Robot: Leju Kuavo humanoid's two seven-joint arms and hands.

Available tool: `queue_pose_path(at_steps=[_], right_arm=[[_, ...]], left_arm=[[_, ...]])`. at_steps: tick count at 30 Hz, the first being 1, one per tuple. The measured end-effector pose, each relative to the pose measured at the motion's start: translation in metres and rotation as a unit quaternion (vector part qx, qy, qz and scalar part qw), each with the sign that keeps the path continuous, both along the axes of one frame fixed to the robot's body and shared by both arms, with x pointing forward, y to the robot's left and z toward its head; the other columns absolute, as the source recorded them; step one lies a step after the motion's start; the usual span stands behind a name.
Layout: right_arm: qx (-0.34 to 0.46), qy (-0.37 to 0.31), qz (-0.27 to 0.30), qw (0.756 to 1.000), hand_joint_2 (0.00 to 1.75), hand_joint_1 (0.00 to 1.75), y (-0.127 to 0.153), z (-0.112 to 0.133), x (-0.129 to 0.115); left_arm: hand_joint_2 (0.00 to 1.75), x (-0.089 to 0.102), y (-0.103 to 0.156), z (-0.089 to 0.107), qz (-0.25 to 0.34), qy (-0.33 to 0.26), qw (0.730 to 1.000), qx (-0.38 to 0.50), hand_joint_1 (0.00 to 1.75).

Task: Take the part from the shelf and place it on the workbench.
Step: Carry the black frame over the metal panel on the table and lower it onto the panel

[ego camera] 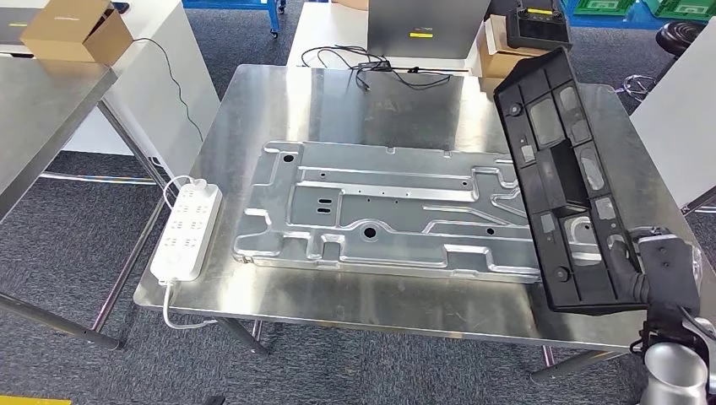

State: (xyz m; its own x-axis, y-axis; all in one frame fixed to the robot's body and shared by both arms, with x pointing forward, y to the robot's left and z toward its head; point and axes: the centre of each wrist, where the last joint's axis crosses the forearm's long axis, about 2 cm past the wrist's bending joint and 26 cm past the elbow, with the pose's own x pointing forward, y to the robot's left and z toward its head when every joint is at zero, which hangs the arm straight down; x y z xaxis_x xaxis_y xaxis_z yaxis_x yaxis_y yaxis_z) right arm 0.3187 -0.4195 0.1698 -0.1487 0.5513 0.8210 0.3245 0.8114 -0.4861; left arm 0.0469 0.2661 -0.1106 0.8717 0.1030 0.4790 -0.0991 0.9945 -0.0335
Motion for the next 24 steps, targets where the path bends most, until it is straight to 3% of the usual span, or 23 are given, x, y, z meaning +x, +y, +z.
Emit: queue_pose_path(at_steps=[19, 23, 24], right_arm=[[0.019, 0.016, 0.097, 0.995, 1.75, 1.1, 0.036, -0.007, 0.008], [0.02, 0.017, 0.101, 0.995, 0.0, 0.0, 0.039, -0.007, 0.008], [0.02, 0.016, 0.101, 0.994, 0.0, 0.0, 0.039, -0.007, 0.008]], left_arm=[[1.75, 0.0, -0.001, 0.0, -0.023, -0.024, 0.999, -0.004, 0.0], [1.75, 0.001, -0.001, 0.0, -0.027, -0.025, 0.999, -0.004, 0.0], [1.31, 0.001, -0.001, 0.0, -0.027, -0.025, 0.999, -0.004, 0.0]])
